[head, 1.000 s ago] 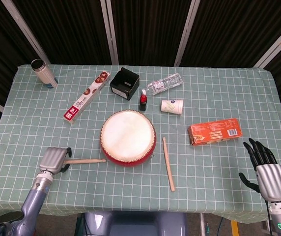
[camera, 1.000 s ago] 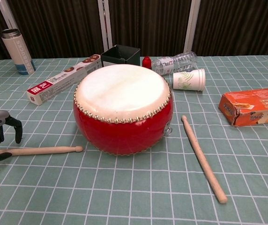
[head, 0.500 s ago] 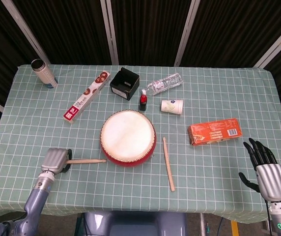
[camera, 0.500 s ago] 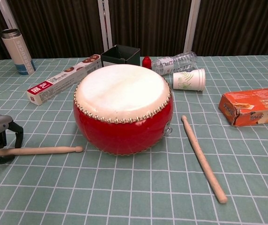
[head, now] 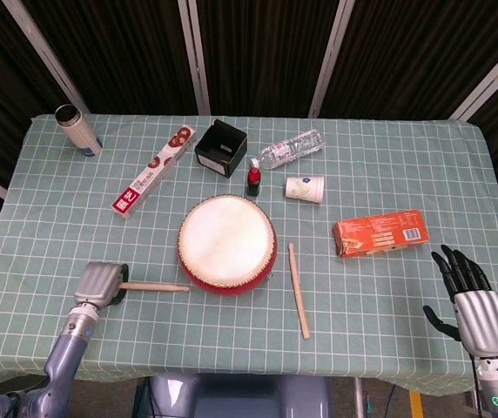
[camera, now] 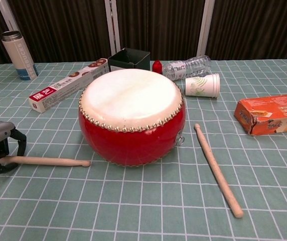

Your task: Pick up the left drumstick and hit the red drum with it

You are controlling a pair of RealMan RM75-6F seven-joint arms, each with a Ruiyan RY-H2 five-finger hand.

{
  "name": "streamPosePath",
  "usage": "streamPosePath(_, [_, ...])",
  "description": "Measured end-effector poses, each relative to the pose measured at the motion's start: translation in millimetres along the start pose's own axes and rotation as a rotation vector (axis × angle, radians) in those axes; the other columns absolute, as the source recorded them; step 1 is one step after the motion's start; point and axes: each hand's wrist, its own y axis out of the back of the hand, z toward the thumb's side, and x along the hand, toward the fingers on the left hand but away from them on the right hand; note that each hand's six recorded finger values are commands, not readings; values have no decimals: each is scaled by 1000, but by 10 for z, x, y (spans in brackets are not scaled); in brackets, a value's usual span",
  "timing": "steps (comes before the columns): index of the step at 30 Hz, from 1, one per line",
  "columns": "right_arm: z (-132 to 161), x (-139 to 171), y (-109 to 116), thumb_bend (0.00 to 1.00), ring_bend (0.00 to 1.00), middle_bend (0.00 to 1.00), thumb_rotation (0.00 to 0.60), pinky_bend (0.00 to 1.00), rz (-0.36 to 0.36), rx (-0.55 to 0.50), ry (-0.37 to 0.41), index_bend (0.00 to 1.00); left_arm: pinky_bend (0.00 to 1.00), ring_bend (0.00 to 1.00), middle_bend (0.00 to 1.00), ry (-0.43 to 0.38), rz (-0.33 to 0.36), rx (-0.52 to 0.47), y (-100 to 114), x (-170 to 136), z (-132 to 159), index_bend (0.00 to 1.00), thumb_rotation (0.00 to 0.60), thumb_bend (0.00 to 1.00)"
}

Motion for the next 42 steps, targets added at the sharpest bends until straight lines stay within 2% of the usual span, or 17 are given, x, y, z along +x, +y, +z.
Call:
streamPosePath(5, [1, -1, 4, 291, 0, 0, 600, 136, -2, 0, 0, 0, 946, 1000, 1000, -43, 62, 13, 132, -46, 46, 734, 600, 624])
streamPosePath(9, [0, -2, 4, 291, 0, 0, 600, 136, -1, 1, -1, 0, 945, 1000, 1000, -91, 142, 23, 315, -130, 84, 739, 600, 631])
streamPosePath(15, [0, 5, 0, 291, 0, 0, 600, 136, 0, 6, -3, 0, 945, 1000, 1000, -159, 259, -27, 707, -352, 121, 748, 600, 642])
streamPosePath(27, [9, 3, -5, 291, 0, 0, 600, 137, 1, 12, -1, 0, 946, 1000, 1000, -221, 391, -119, 1374, -689, 172, 755, 600, 646])
streamPosePath(35, [7, 1, -3, 291, 0, 0, 600, 137, 2, 3, -2, 0, 946, 1000, 1000, -168, 420, -196, 1630, -433, 251, 755, 600, 647])
streamPosePath(42, [4, -2, -5, 291, 0, 0, 600, 136, 3, 0, -3, 0, 949, 1000, 1000, -176, 490, -325, 1704, -173, 594, 755, 600, 647])
